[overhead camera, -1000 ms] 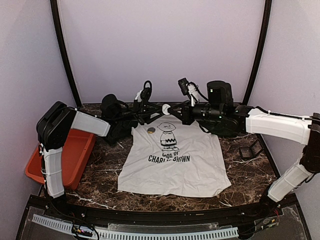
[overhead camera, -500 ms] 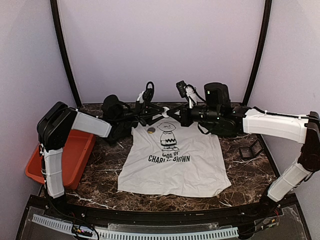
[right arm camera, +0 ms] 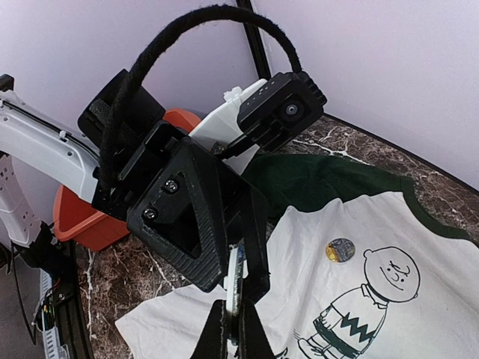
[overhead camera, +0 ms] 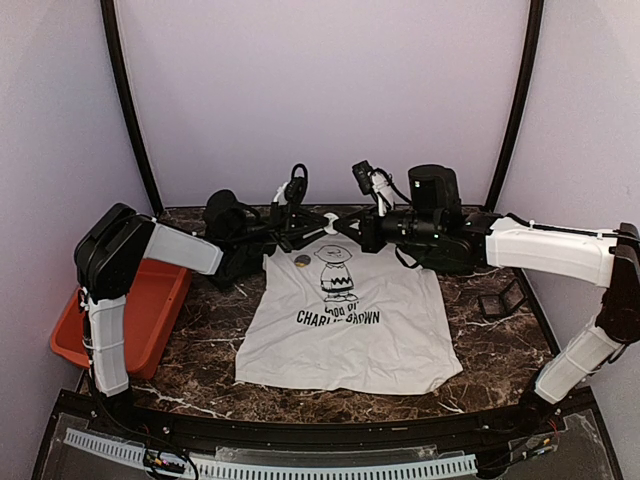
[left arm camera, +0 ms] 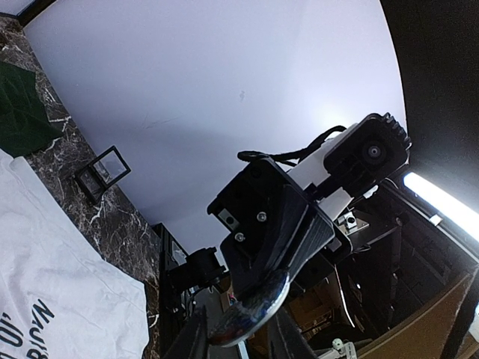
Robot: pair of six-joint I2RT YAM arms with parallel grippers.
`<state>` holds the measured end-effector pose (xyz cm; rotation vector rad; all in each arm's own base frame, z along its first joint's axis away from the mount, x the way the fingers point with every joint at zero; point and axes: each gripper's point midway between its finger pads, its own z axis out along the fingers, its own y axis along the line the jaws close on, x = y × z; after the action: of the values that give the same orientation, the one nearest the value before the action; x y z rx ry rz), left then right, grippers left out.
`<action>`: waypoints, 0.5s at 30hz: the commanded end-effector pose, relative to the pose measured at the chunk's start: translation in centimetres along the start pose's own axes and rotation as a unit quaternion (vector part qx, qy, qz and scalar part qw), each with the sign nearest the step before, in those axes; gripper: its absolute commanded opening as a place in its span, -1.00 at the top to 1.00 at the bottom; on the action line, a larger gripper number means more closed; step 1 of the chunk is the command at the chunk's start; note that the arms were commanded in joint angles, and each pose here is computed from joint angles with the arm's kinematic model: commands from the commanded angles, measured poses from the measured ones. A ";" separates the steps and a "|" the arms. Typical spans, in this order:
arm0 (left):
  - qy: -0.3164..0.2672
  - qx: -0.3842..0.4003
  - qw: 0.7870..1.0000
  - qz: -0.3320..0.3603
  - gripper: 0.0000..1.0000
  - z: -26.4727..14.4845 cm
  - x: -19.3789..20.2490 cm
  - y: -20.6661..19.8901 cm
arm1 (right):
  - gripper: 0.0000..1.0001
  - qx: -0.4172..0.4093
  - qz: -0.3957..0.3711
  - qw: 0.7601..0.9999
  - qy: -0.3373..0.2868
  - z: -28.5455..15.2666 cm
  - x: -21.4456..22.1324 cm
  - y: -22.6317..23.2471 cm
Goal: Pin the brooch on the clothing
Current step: Open the brooch at the center of the board.
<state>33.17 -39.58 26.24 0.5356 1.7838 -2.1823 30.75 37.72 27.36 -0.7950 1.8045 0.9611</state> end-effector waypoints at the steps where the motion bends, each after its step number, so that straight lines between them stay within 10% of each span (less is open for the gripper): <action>1: -0.002 0.056 0.992 0.110 0.46 0.0 -0.1 -3.8 | 1.00 -0.003 -0.006 1.000 -0.022 -0.6 -1.7 0.6; 15: 0.002 0.053 0.993 0.105 0.56 0.1 0.0 -3.6 | 1.00 -0.013 -0.004 1.000 -0.025 -0.7 -2.5 1.1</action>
<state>33.17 -39.59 26.19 0.5363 1.7848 -2.1822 30.69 37.68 27.54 -0.7933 1.8018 0.9636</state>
